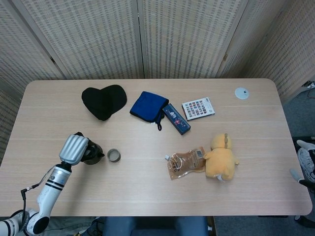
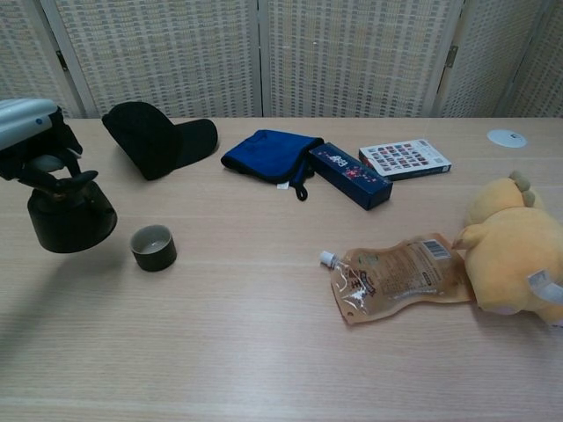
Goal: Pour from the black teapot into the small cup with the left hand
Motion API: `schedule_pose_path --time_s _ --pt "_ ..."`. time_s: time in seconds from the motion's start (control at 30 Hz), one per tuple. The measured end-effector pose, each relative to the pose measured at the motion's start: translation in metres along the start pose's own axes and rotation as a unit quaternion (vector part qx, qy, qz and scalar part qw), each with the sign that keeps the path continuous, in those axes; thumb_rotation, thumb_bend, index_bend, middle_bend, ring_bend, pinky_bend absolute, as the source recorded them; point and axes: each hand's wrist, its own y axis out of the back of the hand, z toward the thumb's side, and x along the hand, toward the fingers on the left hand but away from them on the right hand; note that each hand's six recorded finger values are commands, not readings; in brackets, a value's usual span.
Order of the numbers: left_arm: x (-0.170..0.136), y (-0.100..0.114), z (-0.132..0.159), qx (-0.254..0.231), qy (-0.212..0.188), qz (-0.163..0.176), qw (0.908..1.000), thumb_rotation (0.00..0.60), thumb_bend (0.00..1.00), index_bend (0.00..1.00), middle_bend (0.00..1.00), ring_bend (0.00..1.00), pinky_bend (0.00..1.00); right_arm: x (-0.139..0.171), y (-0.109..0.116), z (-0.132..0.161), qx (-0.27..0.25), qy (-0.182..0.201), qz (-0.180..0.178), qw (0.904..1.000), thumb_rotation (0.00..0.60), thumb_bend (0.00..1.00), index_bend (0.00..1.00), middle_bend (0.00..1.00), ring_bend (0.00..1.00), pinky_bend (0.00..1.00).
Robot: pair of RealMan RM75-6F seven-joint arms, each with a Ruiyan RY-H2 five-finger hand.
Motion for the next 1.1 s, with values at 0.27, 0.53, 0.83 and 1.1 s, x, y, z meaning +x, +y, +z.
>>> schedule_pose_path --time_s 0.27,0.53,0.83,1.1 --pt "0.007 -0.004 0.008 0.007 -0.008 0.002 0.9999 0.525 0.41 1.0 1.0 0.96 0.44 0.0 0.004 -0.001 0.003 -0.006 -0.003 1.0 0.6 0.11 0.24 0.29 0.22 0.23" --pt "0.014 -0.008 0.011 0.024 -0.013 0.005 0.9996 0.533 0.41 1.0 1.0 0.96 0.44 0.001 0.002 -0.002 0.003 -0.008 0.0 1.0 0.6 0.11 0.24 0.29 0.22 0.23" --pt "0.018 -0.012 0.015 0.038 -0.018 0.007 0.9991 0.585 0.42 1.0 1.0 0.96 0.44 0.002 0.001 -0.004 0.004 -0.01 0.002 0.9999 0.6 0.11 0.24 0.29 0.22 0.23" --pt "0.019 -0.015 0.022 0.041 -0.026 0.005 0.9988 0.599 0.43 1.0 1.0 0.96 0.44 0.004 0.0 -0.006 0.003 -0.013 0.003 0.9999 0.6 0.11 0.24 0.29 0.22 0.23"
